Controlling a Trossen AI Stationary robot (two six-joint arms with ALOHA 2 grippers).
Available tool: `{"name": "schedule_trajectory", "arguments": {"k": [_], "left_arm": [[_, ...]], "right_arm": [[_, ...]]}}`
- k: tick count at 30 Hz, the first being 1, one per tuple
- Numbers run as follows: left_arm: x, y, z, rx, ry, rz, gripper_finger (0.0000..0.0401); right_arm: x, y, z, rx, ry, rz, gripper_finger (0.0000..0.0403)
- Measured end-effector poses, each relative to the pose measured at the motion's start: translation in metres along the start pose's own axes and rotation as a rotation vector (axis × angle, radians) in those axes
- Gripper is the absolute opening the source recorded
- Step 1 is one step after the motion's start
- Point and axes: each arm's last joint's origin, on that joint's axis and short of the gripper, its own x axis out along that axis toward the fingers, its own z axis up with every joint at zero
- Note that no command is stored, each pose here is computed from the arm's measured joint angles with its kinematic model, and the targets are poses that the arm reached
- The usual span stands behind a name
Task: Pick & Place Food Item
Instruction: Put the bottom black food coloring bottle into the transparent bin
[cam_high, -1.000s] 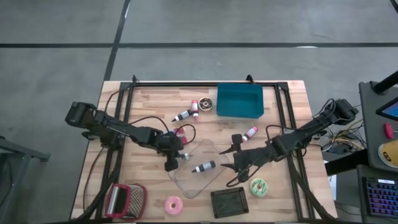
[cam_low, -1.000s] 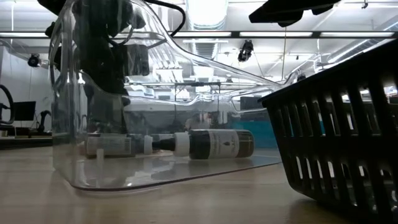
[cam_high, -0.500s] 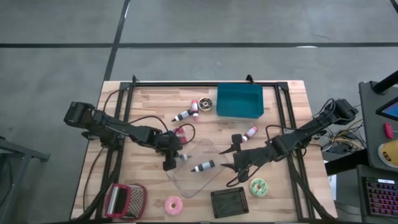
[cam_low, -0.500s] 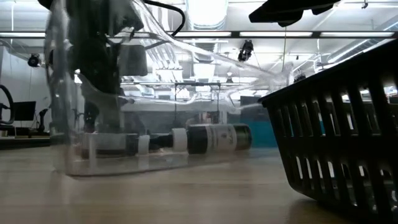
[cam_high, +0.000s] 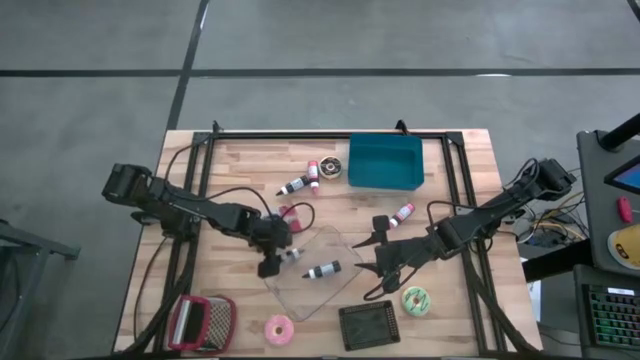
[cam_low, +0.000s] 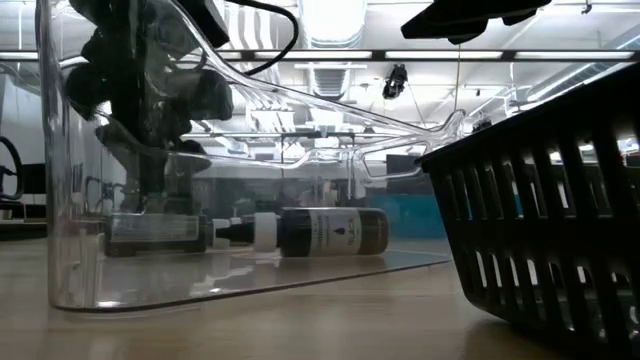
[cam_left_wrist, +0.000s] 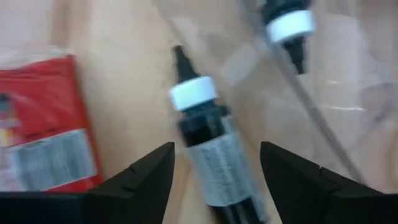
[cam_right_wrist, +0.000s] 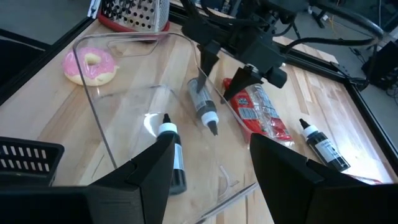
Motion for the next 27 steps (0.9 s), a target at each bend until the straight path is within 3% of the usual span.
{"name": "schedule_trajectory", "arguments": {"k": [15,21,27], "left_arm": [[0.023,-0.004,-0.001,-0.057,0.105,-0.063,0.0245],[0.022,-0.006,0.003,-0.01,0.092,-0.068,0.0244],[0.022,-0.006,0.003,-0.006,0.102,-0.08,0.0201]], "right_arm": [[0.0,0.0,-0.001,-0.003,0.007,-0.002,0.0208],[0.0,0.0,-0.002,-0.007,0.019,-0.002,0.0208],[0.0,0.0,-0.002,-0.008,0.019,-0.009,0.0208]]}}
